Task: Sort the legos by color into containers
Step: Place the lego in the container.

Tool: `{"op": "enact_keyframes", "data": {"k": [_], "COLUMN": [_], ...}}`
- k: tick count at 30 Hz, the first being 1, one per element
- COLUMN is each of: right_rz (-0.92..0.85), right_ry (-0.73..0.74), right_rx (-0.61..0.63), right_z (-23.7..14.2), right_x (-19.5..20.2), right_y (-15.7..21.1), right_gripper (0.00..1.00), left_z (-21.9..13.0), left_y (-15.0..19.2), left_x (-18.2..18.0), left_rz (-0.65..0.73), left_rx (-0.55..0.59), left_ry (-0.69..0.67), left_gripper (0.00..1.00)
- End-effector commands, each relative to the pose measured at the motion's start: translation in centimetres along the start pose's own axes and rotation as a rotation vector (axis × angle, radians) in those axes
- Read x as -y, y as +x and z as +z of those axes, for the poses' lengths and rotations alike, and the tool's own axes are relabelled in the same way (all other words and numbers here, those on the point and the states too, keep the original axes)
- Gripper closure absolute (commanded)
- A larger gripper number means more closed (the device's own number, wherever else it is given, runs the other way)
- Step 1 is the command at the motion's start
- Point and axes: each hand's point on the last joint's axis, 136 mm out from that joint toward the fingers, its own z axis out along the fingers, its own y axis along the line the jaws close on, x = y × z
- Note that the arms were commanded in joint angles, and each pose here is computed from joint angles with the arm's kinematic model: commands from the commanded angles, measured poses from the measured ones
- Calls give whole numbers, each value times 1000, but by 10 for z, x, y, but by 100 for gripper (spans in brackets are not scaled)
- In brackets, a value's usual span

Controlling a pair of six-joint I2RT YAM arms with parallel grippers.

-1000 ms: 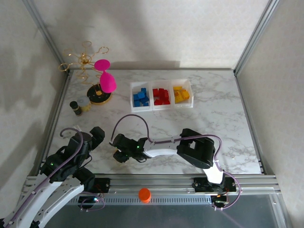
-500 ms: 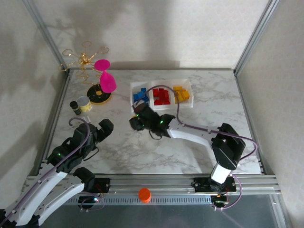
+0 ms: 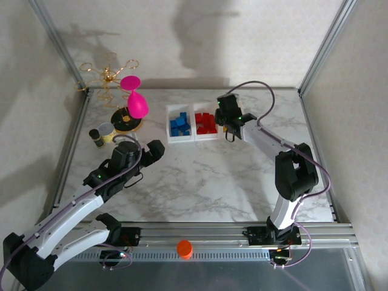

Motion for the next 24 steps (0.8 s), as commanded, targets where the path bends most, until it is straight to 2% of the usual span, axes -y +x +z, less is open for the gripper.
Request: {"op": "enact_keyframes", "data": {"k": [1, 5, 7, 11, 13, 15, 20, 24], "right_rz": [-3, -36, -40, -34, -29, -24, 0, 49], "right_ry": [55, 77, 96, 109, 109, 112, 184, 305], "right_rx": [-10, -5, -9, -10, 19, 39, 123, 266], "right_z": [33, 60, 71, 76, 64, 52, 7, -46], "right_x": [17, 20, 23, 27, 28, 32, 59, 105], "right_y": [-9, -18, -21, -32, -42, -46, -55, -50], "right_gripper": [67, 65, 56, 47, 36, 30, 3, 1], "left_z": [4, 13, 16, 19, 20, 20, 15, 6], "left_y": [-12, -11, -12, -15, -18, -23, -43, -72], "left_x": [34, 38, 37, 38, 41, 40, 27, -10], "left_rz": [24, 36, 45, 62, 63, 73, 99, 127], "left_rx": [27, 21, 29, 32, 44, 62, 148, 294], "left_ry": [107, 100, 92, 71, 75, 65, -21, -202], "left_gripper": [0, 0, 0, 0, 0, 0, 0, 0]}}
